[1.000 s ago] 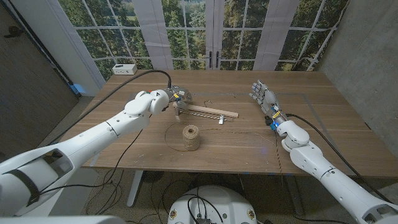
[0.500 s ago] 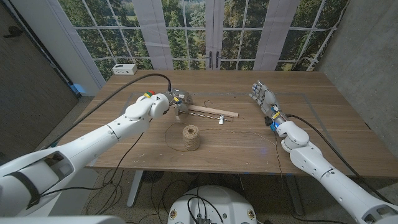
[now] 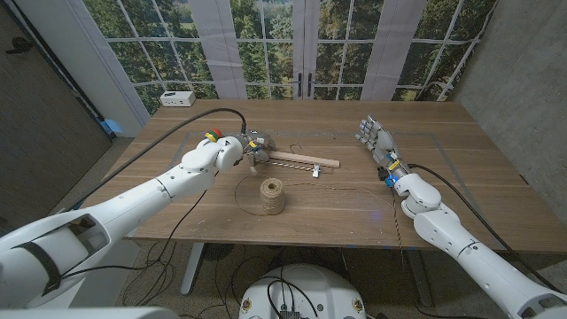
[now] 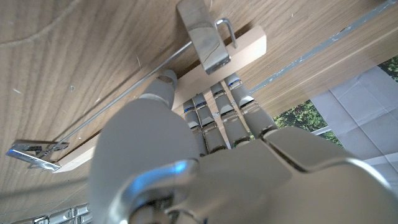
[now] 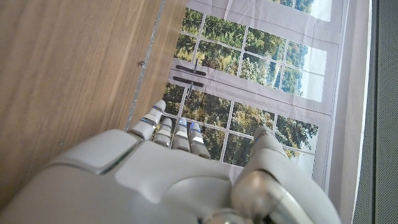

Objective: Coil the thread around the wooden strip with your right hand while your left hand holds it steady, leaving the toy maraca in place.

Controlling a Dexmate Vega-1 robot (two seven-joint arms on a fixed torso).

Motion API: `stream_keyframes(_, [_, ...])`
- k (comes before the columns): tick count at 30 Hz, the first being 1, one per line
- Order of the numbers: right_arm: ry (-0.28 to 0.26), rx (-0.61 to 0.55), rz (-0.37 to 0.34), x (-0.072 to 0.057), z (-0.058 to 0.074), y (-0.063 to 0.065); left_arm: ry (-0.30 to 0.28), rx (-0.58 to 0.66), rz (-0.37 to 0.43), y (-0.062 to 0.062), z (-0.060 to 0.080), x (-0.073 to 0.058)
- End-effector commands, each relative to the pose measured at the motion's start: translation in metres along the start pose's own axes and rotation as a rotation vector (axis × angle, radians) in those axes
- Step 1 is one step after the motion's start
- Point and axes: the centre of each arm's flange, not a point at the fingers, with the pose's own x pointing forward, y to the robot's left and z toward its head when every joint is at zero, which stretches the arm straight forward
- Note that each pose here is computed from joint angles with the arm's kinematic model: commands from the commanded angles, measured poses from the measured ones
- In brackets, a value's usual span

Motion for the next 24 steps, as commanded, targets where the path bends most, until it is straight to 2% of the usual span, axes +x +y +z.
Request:
stream_keyframes(1, [0.001,-0.002,-0.007,-0.004,0.0,-0.002,-0.018,-0.038,-0.051,-0.014,0.0,0.006])
stream_keyframes(3, [0.0,0.001,-0.015,-0.005,0.0,-0.003,-0.019,-0.017,-0.067,-0.02,0.002,0.007])
stream_keyframes(5, [0.0,0.004,-0.02,-0.006,0.0,-0.004,-0.021,-0.007,-0.085,-0.022,0.002,0.008])
stream_keyframes(8, [0.0,0.001,-0.022,-0.008,-0.001,-0.005,-0.006,0.116,-0.027,-0.02,0.009,0.005])
stream_keyframes(14, [0.003,0.005,-0.029,-0.01,-0.003,-0.005,0.002,0.276,0.118,-0.025,0.022,-0.004])
stream_keyframes(15, [0.002,0.004,-0.028,-0.01,-0.003,-0.005,0.006,0.294,0.118,-0.026,0.023,-0.005])
stream_keyframes(17, [0.001,0.002,-0.031,-0.011,-0.004,-0.006,-0.013,0.243,0.109,-0.026,0.02,-0.004])
stream_keyframes(18, [0.001,0.007,-0.034,-0.012,-0.004,-0.006,-0.012,0.221,0.132,-0.025,0.018,-0.005])
stream_keyframes(20, [-0.001,0.005,-0.034,-0.013,-0.004,-0.006,-0.003,0.213,0.122,-0.022,0.016,-0.006])
stream_keyframes(21, [-0.001,0.009,-0.038,-0.013,-0.004,-0.006,-0.004,0.209,0.161,-0.021,0.015,-0.009])
stream_keyframes(23, [-0.004,0.009,-0.038,-0.014,-0.004,-0.006,-0.004,0.21,0.169,-0.016,0.014,-0.011])
stream_keyframes(24, [-0.004,0.01,-0.038,-0.014,-0.004,-0.006,-0.011,0.205,0.202,-0.015,0.014,-0.013])
